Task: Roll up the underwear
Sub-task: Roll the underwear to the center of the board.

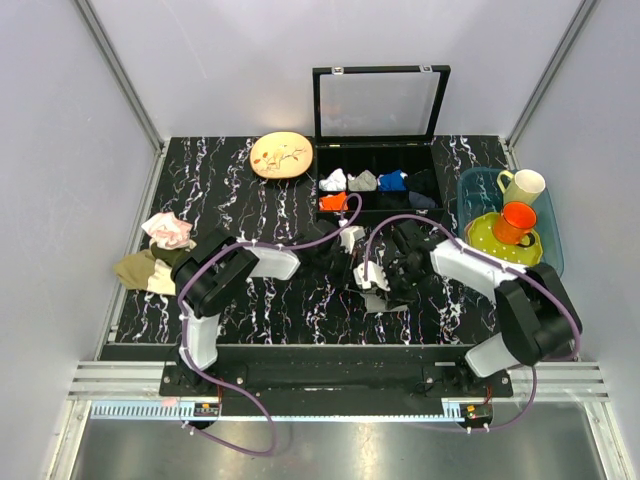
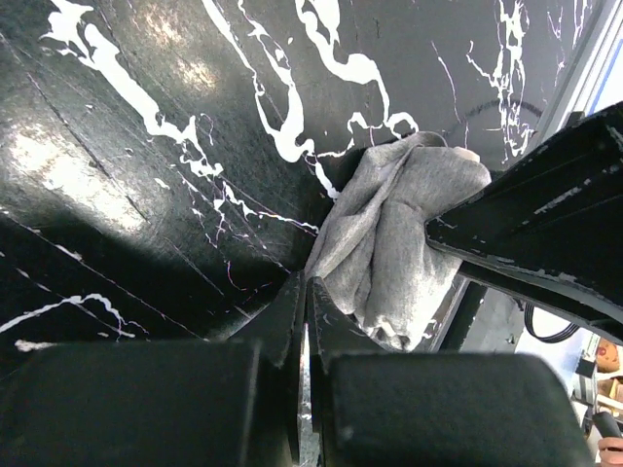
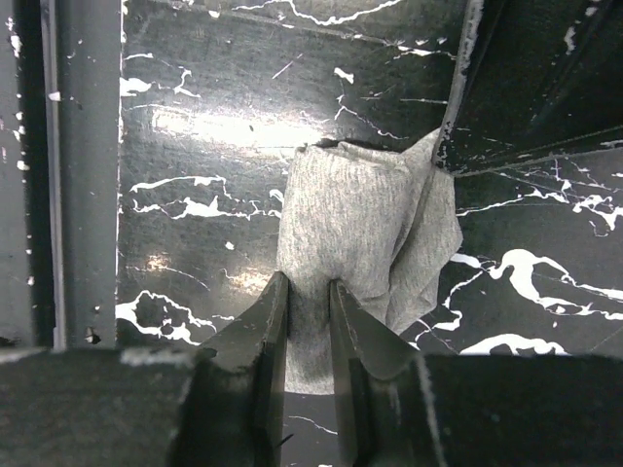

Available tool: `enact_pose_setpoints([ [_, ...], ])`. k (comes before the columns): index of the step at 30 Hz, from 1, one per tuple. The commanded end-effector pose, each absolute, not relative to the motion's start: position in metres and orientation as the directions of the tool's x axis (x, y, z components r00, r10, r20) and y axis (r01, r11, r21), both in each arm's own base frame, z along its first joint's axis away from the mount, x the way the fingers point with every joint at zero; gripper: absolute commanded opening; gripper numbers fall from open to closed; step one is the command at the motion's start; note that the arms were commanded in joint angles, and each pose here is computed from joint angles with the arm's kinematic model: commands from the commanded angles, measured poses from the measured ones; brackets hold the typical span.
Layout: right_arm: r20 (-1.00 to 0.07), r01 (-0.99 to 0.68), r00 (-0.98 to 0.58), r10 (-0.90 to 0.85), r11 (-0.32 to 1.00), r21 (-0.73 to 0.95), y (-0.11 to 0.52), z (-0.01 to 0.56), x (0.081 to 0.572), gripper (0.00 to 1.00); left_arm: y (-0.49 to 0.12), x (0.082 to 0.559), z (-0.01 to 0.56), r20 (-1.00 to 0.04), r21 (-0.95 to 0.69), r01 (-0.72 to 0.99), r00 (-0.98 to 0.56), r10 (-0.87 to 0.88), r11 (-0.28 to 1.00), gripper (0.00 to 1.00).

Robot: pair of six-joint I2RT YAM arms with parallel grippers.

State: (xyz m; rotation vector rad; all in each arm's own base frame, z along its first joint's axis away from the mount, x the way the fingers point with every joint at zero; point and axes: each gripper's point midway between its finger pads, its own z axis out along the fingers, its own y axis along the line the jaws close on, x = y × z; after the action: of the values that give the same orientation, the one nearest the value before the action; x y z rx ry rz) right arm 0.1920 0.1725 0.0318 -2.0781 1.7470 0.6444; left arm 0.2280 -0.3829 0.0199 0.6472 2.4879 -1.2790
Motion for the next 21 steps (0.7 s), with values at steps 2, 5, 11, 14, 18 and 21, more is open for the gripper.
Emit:
enact_pose_setpoints([
  [2, -0.509, -0.954, -0.023, -0.860, -0.133, 0.268, 0.161, 0.032, 0.173, 0.25, -0.364, 0.240, 0.002, -0.428, -0.644, 0.467, -0.877, 0.220, 0.606, 0.00],
  [5, -0.499, -0.945, -0.010, -0.866, -0.155, 0.287, 0.160, 0.030, 0.176, 0.25, -0.360, 0.253, 0.016, -0.484, -0.619, 0.469, -0.860, 0.163, 0.630, 0.20],
  [11, -0.501, -0.924, -0.014, -0.866, -0.180, 0.337, 0.163, 0.027, 0.174, 0.28, -0.338, 0.270, 0.071, -0.684, -0.571, 0.530, -0.729, -0.006, 0.627, 0.53],
  [14, -0.504, -0.901, -0.051, -0.862, -0.178, 0.395, 0.167, 0.028, 0.172, 0.28, -0.323, 0.263, 0.092, -0.760, -0.554, 0.586, -0.646, -0.072, 0.592, 0.54],
  [18, -0.504, -0.884, -0.103, -0.858, -0.154, 0.442, 0.172, 0.027, 0.175, 0.28, -0.301, 0.240, 0.111, -0.862, -0.476, 0.694, -0.489, -0.132, 0.540, 0.54],
  [21, -0.482, -0.870, -0.152, -0.863, -0.115, 0.480, 0.169, 0.023, 0.178, 0.28, -0.306, 0.207, 0.129, -0.942, -0.332, 0.824, -0.318, -0.111, 0.459, 0.54],
])
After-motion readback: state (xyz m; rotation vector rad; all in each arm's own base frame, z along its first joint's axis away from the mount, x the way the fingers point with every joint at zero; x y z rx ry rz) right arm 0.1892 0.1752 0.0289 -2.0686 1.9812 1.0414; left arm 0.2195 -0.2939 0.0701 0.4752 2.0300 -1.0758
